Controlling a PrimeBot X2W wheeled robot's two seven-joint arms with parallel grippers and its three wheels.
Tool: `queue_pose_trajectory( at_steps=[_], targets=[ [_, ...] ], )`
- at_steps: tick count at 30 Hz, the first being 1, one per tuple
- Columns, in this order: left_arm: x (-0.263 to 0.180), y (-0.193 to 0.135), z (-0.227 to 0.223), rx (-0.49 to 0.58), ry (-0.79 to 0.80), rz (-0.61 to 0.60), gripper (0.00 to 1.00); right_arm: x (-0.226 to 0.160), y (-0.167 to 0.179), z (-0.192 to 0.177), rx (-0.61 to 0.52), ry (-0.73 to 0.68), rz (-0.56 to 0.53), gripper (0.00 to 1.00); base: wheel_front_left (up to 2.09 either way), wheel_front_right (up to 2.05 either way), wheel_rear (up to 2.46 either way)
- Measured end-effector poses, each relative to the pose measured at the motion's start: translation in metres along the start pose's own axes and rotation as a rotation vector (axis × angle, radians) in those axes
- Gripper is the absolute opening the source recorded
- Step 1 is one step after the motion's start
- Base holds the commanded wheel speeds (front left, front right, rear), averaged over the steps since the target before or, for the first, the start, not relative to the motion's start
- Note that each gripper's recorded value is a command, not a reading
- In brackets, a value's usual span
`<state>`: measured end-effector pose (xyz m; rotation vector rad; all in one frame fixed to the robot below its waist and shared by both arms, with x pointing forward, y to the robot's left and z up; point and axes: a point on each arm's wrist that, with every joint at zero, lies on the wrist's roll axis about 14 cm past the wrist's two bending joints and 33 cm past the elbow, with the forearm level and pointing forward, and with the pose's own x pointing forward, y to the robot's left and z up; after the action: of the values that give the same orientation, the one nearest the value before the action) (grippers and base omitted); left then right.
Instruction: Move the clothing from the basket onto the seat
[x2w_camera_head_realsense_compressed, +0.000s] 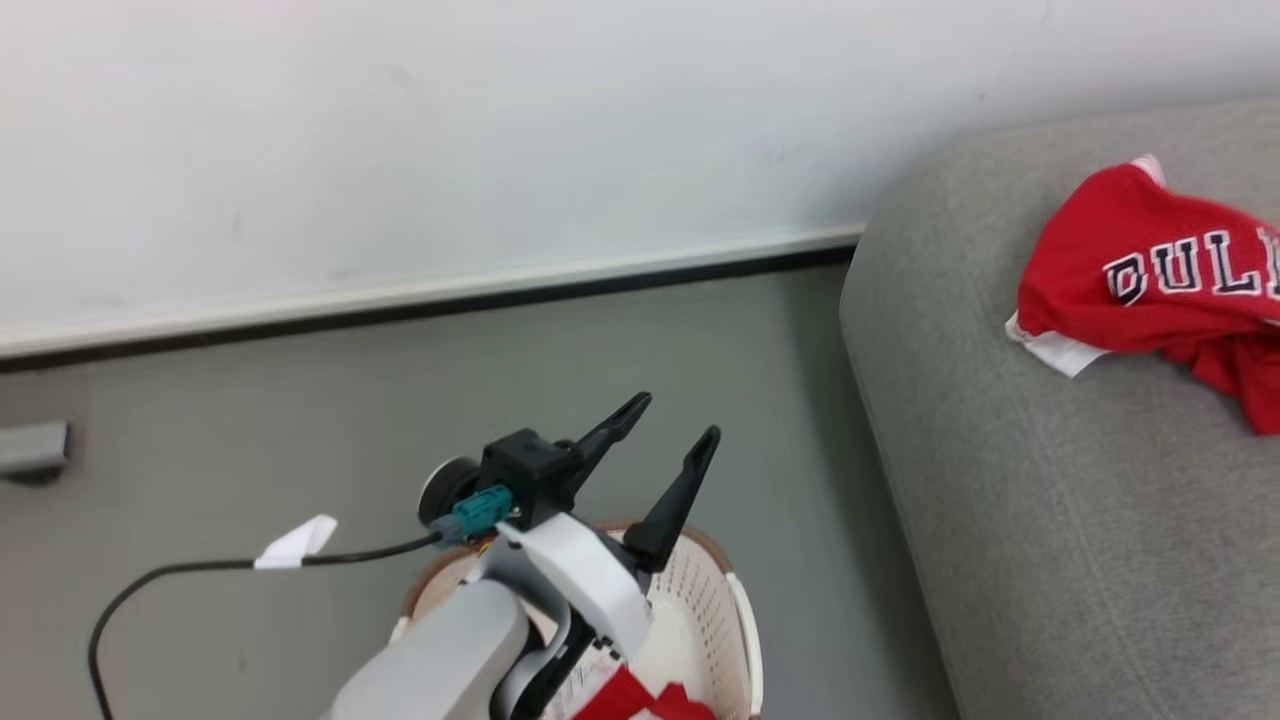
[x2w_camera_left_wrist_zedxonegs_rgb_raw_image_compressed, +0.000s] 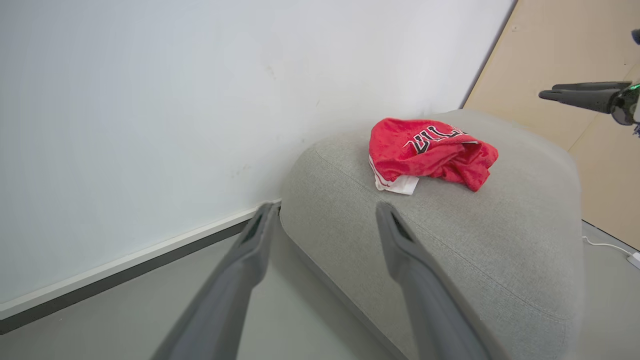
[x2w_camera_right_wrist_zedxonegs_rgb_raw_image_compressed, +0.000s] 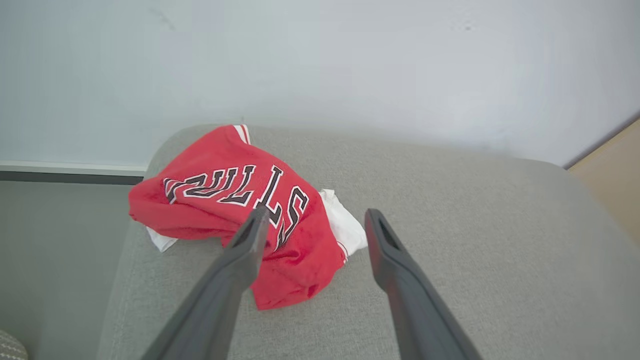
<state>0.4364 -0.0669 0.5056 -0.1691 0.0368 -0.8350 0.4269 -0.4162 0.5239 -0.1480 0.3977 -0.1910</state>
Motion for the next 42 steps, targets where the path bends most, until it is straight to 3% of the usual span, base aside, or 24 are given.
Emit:
queue_pose_trajectory(
  at_steps=[11,20,29,36,42],
  targets=[
    [-0.041,0.008,0.045,0.031,-0.095,0.143,1.00,-0.063,0.049,0.076,0.014,-0.360,0.164,1.00,0.00,0.00,0.00],
    [-0.093,0.053,0.071,0.076,-0.160,0.342,1.00,-0.088,0.118,0.114,0.085,-0.593,0.332,1.00,0.00,0.00,0.00],
    [-0.168,0.106,0.092,0.154,-0.223,0.608,1.00,-0.095,0.183,0.092,0.223,-0.635,0.441,1.00,0.00,0.00,0.00],
    [-0.213,0.120,0.086,0.204,-0.219,0.744,1.00,-0.103,0.216,0.066,0.260,-0.635,0.470,1.00,0.00,0.00,0.00],
    [-0.241,0.127,0.074,0.216,-0.201,0.851,1.00,-0.106,0.227,0.032,0.289,-0.579,0.429,1.00,0.00,0.00,0.00]
  ],
)
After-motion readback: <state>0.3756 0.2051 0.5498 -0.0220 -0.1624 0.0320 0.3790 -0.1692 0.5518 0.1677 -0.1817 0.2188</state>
